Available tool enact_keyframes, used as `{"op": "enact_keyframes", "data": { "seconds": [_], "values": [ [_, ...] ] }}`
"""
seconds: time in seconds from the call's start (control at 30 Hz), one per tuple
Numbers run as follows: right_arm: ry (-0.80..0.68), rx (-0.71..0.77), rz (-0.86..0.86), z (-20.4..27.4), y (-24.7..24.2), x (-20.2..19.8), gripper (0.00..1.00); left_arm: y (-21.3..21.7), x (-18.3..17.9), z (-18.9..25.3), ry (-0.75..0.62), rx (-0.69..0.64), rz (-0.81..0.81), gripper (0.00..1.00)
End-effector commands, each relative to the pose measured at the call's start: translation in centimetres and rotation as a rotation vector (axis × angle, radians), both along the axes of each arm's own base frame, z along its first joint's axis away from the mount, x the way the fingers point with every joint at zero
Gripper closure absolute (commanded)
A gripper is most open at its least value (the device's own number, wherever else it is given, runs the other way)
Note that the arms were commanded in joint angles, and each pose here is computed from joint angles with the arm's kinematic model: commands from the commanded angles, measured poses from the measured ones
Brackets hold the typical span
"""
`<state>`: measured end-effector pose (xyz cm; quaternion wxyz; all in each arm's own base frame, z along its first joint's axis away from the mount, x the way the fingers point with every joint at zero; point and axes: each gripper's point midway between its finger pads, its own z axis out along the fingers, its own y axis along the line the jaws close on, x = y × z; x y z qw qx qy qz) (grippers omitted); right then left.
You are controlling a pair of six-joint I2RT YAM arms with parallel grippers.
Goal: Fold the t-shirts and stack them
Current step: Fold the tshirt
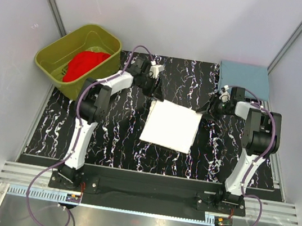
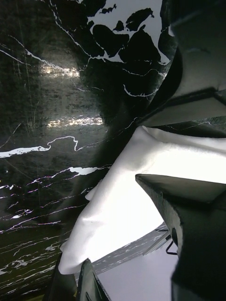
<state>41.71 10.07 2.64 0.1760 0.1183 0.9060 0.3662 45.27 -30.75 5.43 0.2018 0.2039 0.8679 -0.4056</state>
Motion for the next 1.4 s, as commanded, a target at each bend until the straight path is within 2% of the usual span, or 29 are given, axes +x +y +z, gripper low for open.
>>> {"op": "enact_keyframes", "data": {
  "seconds": [0.0, 0.07, 0.1, 0.17, 0.2, 0.23, 0.27, 0.3, 0.4, 0.43, 0.83, 0.93, 1.07, 1.2, 1.23, 1.37],
  "values": [
    [-0.048, -0.001, 0.024, 0.3, -0.2, 0.8, 0.49, -0.6, 0.9, 1.6, -0.055, -0.052, -0.040, 0.54],
    [-0.051, -0.007, 0.027, 0.3, -0.3, 0.8, 0.55, -0.6, 1.0, 1.7, -0.061, -0.048, -0.033, 0.57],
    [-0.051, -0.010, 0.024, 0.2, -0.4, 0.8, 0.57, -0.7, 1.2, 1.9, -0.066, -0.051, -0.032, 0.62],
    [-0.055, -0.009, 0.028, 0.3, -0.4, 0.9, 0.63, -0.8, 1.5, 2.3, -0.072, -0.059, -0.023, 0.67],
    [-0.055, -0.009, 0.029, 0.2, -0.4, 0.8, 0.66, -0.9, 1.7, 2.5, -0.076, -0.061, -0.018, 0.72],
    [-0.059, -0.009, 0.030, 0.3, -0.4, 0.9, 0.69, -1.0, 1.9, 2.7, -0.077, -0.066, -0.013, 0.83],
    [-0.065, -0.008, 0.036, 0.4, -0.3, 0.9, 0.78, -1.0, 2.0, 2.8, -0.074, -0.069, -0.008, 0.92],
    [-0.068, -0.005, 0.038, 0.6, -0.3, 0.8, 0.82, -1.2, 2.2, 3.2, -0.076, -0.076, -0.004, 1.00],
    [-0.102, -0.013, 0.033, 1.9, -0.3, 0.8, 0.99, -1.4, 2.0, 4.2, -0.060, -0.102, -0.001, 1.00],
    [-0.135, -0.016, 0.029, 3.2, -0.4, 0.9, 1.00, -1.5, 2.0, 4.5, -0.063, -0.103, 0.001, 1.00],
    [-0.259, 0.043, 0.029, 11.1, 1.2, -1.0, 1.00, 0.1, 1.0, 8.0, -0.073, -0.081, 0.161, 1.00],
    [-0.291, 0.060, 0.047, 13.0, 2.2, -1.7, 1.00, 0.5, 0.4, 10.7, -0.105, -0.110, 0.201, 1.00],
    [-0.322, 0.092, 0.059, 14.6, 3.2, -1.7, 1.00, 1.7, 0.2, 11.6, -0.114, -0.081, 0.270, 1.00],
    [-0.327, 0.108, 0.061, 13.7, 3.4, 0.7, 1.00, 3.6, 1.0, 9.4, -0.060, -0.002, 0.336, 1.00],
    [-0.289, 0.124, 0.065, 12.0, 3.6, 1.5, 1.00, 4.0, 1.4, 8.2, -0.041, 0.011, 0.350, 1.00],
    [-0.290, 0.161, 0.070, 10.3, 3.9, 4.6, 1.00, 5.2, 3.7, 5.7, -0.008, 0.013, 0.398, 1.00]
  ]
}}
